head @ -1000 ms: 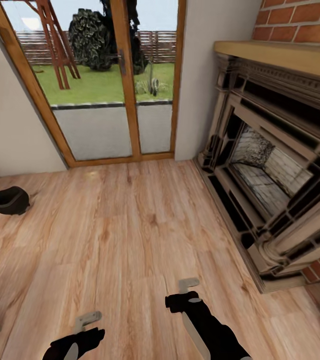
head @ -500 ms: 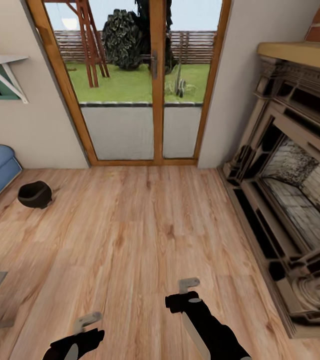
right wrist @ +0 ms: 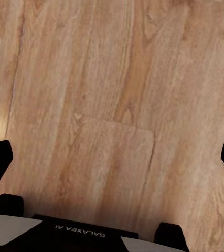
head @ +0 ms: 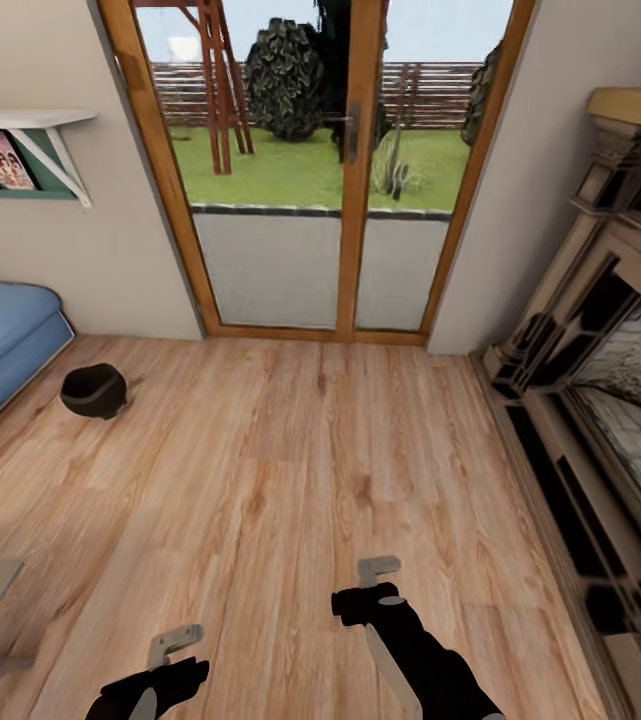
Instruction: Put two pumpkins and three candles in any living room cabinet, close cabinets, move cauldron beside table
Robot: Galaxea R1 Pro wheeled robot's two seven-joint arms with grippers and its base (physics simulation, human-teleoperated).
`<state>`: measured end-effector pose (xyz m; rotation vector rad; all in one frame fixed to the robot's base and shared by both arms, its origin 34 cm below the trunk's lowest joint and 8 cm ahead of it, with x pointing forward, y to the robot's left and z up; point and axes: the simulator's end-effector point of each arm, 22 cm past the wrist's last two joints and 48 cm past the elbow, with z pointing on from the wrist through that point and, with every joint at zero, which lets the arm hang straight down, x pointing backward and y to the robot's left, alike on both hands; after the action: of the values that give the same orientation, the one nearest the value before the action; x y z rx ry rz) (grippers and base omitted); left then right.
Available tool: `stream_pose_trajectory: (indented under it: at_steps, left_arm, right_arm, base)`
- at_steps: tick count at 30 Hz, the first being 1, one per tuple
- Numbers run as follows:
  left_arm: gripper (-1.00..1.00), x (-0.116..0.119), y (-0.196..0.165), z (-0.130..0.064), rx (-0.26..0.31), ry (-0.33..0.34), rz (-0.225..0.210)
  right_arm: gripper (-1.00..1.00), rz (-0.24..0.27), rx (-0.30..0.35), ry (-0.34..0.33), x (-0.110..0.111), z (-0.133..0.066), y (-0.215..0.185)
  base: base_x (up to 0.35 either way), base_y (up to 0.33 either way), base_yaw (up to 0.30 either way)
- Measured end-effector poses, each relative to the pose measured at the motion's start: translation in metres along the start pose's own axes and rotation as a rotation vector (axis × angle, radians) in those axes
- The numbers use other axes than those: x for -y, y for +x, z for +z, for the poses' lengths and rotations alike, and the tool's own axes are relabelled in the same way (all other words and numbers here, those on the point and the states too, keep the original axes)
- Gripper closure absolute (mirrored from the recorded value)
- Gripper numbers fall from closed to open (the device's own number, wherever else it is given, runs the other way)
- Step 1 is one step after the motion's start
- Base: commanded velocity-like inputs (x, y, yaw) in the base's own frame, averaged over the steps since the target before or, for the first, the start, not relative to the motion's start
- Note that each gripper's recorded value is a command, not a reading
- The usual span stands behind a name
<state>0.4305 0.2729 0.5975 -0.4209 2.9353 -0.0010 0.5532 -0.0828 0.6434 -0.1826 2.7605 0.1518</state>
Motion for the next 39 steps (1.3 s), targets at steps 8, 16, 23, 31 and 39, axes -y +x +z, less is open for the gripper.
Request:
stream_pose_trajectory:
  at_steps: [8,16,23,31,39]
  left_arm:
    - [-1.00,0.0003,-0.0003,0.0000,0.000,0.000,0.001]
    - [-1.00,0.0007,0.0008,0.0001,-0.001,0.001,0.001]
    - [-1.00,0.0008,0.0002,0.0002,0.003,0.000,0.001]
    - [-1.00,0.0011,-0.0003,0.0002,0.005,0.001,0.002]
    - [-1.00,0.0015,-0.0002,0.0002,0.005,0.001,0.002]
  right_arm:
    - [-1.00,0.001,0.000,0.000,0.0000,0.0000,0.0001]
    - [-1.00,-0.002,0.000,0.001,0.0001,0.0000,0.0000]
    - [-1.00,0.000,0.001,0.000,0.0006,0.0001,0.0000]
    - [-1.00,-0.001,0.001,0.001,0.0009,0.0001,-0.0001]
    - [-1.00,-0.002,0.002,0.000,0.0002,0.0001,-0.0003]
  base:
    - [0.337,0.000,0.004]
    - [0.337,0.000,0.163]
    - [0.337,-0.003,0.146]
    - [0.337,-0.073,0.019]
    - [0.324,-0.122,0.213]
